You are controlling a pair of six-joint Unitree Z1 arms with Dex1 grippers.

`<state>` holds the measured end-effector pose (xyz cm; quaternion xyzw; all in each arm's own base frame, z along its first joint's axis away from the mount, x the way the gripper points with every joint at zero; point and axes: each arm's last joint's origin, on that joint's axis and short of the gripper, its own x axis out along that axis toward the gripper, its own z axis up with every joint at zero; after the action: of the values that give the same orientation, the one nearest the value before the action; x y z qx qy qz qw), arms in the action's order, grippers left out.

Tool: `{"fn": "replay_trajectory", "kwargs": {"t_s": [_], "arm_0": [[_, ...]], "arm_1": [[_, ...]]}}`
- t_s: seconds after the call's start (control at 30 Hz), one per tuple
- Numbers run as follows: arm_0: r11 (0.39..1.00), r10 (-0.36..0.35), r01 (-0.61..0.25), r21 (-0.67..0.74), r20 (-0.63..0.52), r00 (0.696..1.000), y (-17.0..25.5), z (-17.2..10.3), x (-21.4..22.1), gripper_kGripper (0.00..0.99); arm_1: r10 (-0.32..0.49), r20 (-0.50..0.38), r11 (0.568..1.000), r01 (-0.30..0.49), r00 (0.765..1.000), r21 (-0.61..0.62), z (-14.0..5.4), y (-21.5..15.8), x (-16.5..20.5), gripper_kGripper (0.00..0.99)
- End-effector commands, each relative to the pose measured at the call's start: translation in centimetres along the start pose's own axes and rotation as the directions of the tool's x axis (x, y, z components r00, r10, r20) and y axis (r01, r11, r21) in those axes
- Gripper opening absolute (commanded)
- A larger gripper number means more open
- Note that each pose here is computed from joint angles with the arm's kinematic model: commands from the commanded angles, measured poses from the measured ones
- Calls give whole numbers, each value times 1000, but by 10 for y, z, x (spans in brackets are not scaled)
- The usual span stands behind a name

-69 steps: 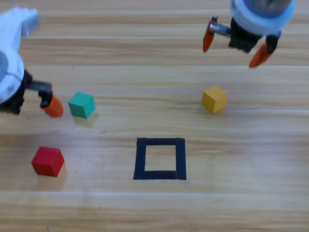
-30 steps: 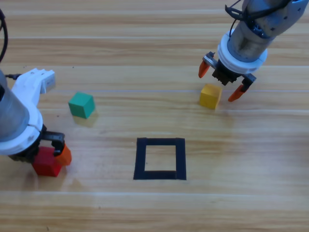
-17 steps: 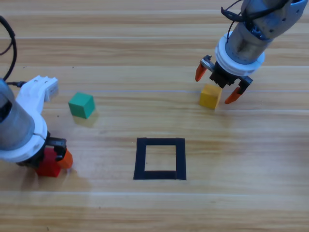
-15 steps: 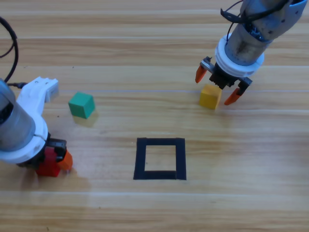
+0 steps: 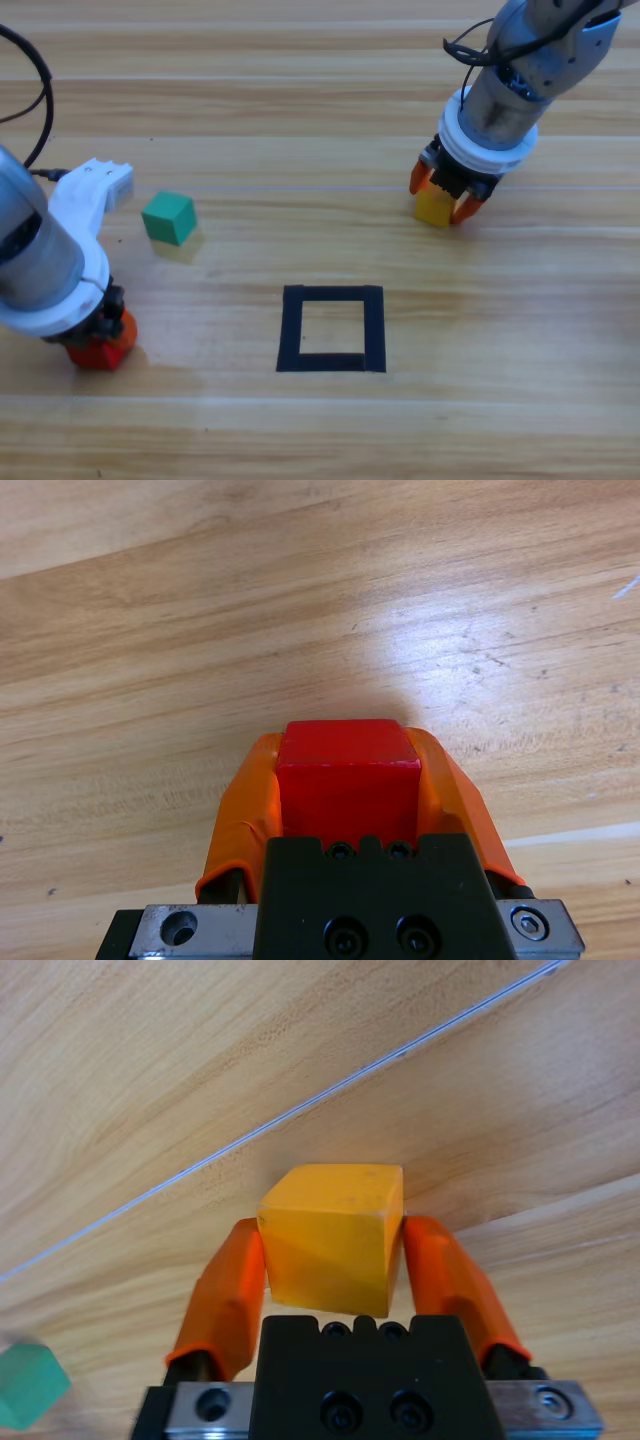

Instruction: Stack the blocks in the rectangular block: red at the bottom, yellow in the middle, green on top

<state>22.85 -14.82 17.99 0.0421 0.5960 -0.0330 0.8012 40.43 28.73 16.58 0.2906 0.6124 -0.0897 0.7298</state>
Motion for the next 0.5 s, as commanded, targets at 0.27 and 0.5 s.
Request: {"fn": "replay_trajectory", "kwargs": {"t_s": [0.27,0.5], "arm_0": [[990,-139,136,31,156,978,-54,34,-72,118],[979,-202,199,35,159,966,-86,48,-74,115]], "arm_1": [[-22,-13,921,16,1000,-388,-19,-12,-51,63],[-121,-39,825,79,992,-560,-30,-30,-110,64]]}}
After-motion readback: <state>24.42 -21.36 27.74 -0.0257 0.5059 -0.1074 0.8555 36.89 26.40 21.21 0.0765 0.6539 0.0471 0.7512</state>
